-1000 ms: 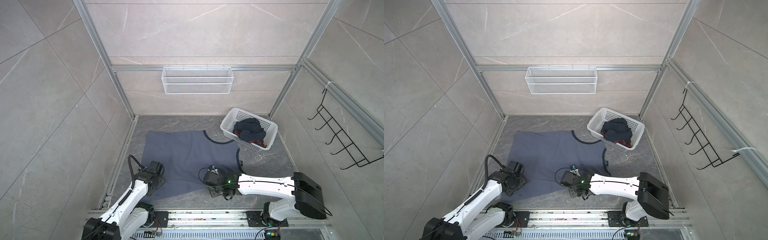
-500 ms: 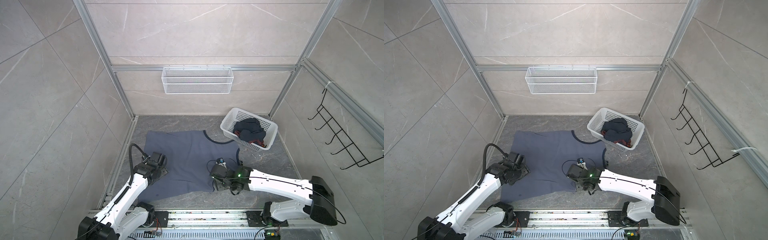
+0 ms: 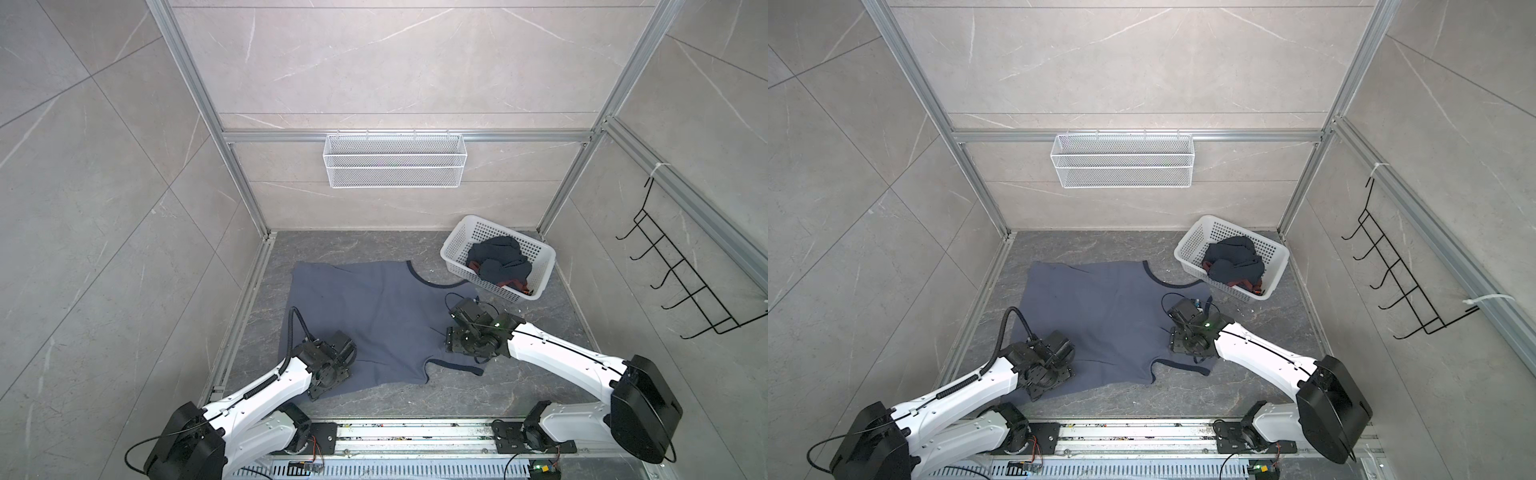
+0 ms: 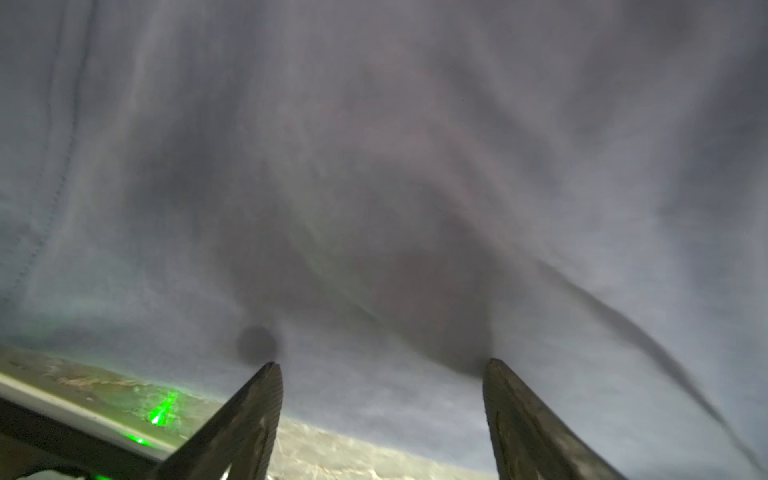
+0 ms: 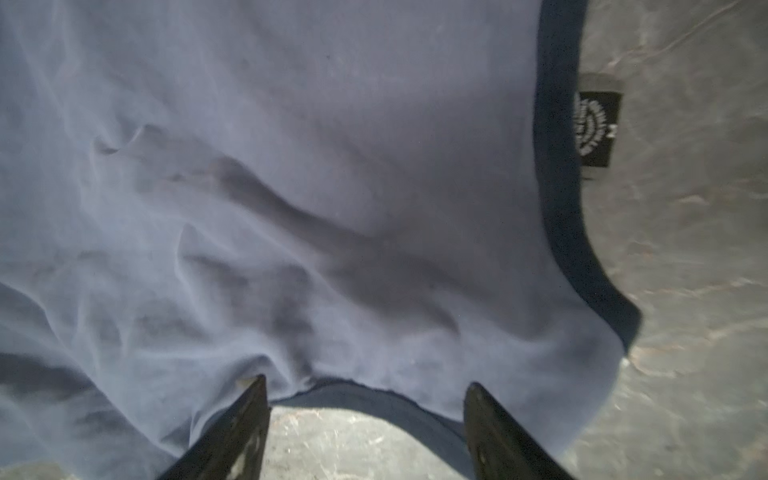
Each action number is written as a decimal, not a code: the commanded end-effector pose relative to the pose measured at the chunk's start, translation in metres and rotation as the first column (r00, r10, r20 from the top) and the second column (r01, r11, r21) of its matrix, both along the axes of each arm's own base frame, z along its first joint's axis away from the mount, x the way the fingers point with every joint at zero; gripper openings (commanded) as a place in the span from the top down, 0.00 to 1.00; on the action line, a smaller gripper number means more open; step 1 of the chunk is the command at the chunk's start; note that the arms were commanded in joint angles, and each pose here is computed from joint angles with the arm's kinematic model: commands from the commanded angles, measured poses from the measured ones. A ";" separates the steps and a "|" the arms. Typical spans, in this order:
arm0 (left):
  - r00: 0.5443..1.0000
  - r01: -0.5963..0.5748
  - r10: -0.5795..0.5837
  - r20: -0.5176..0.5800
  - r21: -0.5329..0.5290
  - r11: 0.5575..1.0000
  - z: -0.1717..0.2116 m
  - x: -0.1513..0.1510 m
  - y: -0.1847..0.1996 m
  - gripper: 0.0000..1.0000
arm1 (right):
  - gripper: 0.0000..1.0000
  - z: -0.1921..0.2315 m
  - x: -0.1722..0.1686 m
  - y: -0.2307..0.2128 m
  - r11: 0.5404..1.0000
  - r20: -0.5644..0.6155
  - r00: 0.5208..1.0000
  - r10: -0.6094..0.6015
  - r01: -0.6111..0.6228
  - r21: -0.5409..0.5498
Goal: Fold and stack the tank tops
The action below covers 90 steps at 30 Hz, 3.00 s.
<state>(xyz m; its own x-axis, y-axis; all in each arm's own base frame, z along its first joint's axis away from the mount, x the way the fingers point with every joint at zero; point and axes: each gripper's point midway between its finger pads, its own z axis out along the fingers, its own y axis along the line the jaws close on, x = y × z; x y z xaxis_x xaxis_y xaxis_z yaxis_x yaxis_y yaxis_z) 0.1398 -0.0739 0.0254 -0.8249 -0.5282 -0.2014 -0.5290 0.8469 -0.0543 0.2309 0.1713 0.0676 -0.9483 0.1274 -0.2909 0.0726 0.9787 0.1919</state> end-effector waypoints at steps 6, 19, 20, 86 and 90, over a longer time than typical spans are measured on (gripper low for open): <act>0.995 -0.095 0.094 -0.017 -0.009 0.995 -0.020 -0.005 0.016 0.22 | 0.26 -0.046 -0.021 -0.035 0.985 -0.167 0.971 -0.169 0.171 -0.005; 0.989 -0.134 0.134 0.055 -0.002 0.991 -0.005 0.017 0.035 0.23 | 0.19 -0.061 -0.004 -0.092 0.949 -0.199 0.928 -0.314 0.308 -0.060; 0.988 -0.148 0.148 0.054 -0.001 0.989 -0.004 0.017 0.037 0.23 | 0.19 -0.061 -0.001 -0.096 0.947 -0.199 0.926 -0.321 0.315 -0.064; 0.949 -0.088 0.079 0.307 0.014 0.996 0.122 0.268 0.083 0.20 | 0.11 0.109 0.109 0.119 0.961 0.303 0.920 0.250 -0.275 0.042; 0.946 -0.109 0.093 0.310 0.034 0.993 0.119 0.315 0.106 0.20 | 0.16 0.124 0.159 0.137 0.950 0.342 0.899 0.273 -0.308 0.053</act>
